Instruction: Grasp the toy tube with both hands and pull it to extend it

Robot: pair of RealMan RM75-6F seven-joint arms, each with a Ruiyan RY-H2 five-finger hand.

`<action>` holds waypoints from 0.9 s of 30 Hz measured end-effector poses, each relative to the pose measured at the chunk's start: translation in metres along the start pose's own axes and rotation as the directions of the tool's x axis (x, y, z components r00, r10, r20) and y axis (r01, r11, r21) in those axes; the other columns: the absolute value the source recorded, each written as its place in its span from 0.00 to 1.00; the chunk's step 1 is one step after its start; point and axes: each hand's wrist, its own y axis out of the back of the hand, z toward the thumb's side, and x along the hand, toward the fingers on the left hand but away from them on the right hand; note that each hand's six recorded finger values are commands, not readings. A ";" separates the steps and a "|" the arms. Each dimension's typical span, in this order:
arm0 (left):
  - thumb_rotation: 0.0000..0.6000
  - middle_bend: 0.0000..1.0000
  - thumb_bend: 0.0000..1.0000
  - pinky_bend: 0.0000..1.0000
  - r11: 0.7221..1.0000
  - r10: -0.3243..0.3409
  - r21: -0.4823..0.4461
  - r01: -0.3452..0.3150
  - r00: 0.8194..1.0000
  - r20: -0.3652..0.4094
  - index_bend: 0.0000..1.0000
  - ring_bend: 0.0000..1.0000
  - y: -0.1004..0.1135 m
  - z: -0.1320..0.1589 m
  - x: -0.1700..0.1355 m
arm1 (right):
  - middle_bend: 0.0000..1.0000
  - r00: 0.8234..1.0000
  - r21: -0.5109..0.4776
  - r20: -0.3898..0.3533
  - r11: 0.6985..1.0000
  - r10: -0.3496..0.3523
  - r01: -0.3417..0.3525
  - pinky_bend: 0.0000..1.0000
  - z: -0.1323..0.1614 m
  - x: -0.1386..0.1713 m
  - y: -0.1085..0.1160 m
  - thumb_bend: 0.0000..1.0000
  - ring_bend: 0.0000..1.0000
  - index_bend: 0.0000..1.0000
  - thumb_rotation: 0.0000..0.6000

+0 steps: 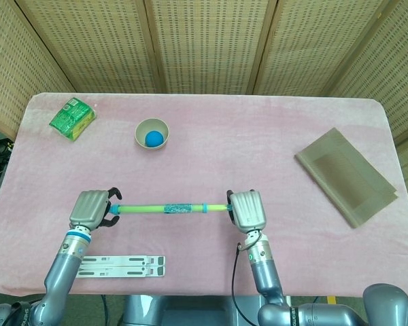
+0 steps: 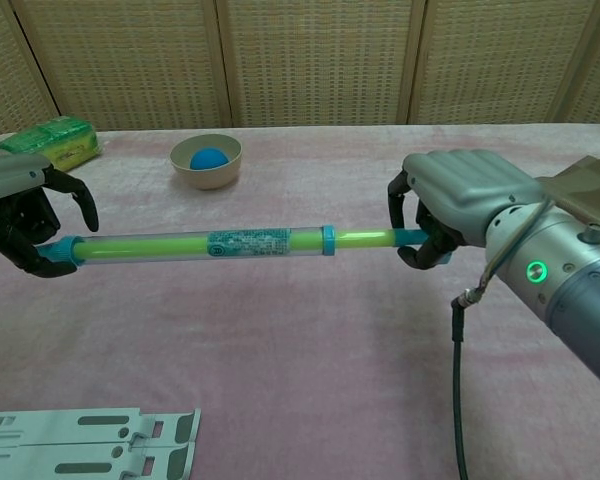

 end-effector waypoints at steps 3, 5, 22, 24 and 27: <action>1.00 0.89 0.33 0.72 1.000 0.001 0.006 -0.001 1.000 -0.001 0.42 0.80 -0.004 0.001 0.003 | 1.00 1.000 -0.001 -0.003 1.000 -0.001 0.001 0.65 0.001 0.001 0.001 0.61 1.00 0.82 1.00; 1.00 0.89 0.42 0.72 1.000 0.003 0.005 -0.003 1.000 -0.001 0.45 0.80 -0.006 0.003 0.005 | 1.00 1.000 -0.001 -0.006 1.000 -0.003 0.003 0.65 0.002 0.002 0.002 0.61 1.00 0.82 1.00; 1.00 0.89 0.53 0.72 0.999 0.035 0.002 -0.035 0.999 0.020 0.55 0.80 -0.003 0.001 -0.008 | 1.00 1.000 0.017 -0.003 1.000 0.004 -0.004 0.65 -0.004 0.009 -0.001 0.61 1.00 0.82 1.00; 1.00 0.89 0.53 0.72 0.999 0.037 0.005 -0.037 0.999 0.020 0.55 0.80 -0.003 -0.002 -0.010 | 1.00 1.000 0.021 -0.001 1.000 0.007 -0.007 0.65 -0.005 0.008 -0.002 0.61 1.00 0.82 1.00; 1.00 0.89 0.53 0.72 0.999 0.041 0.009 -0.041 0.999 0.016 0.55 0.80 -0.002 -0.010 -0.015 | 1.00 1.000 0.031 0.008 0.999 0.006 -0.007 0.65 -0.009 0.007 -0.005 0.61 1.00 0.82 1.00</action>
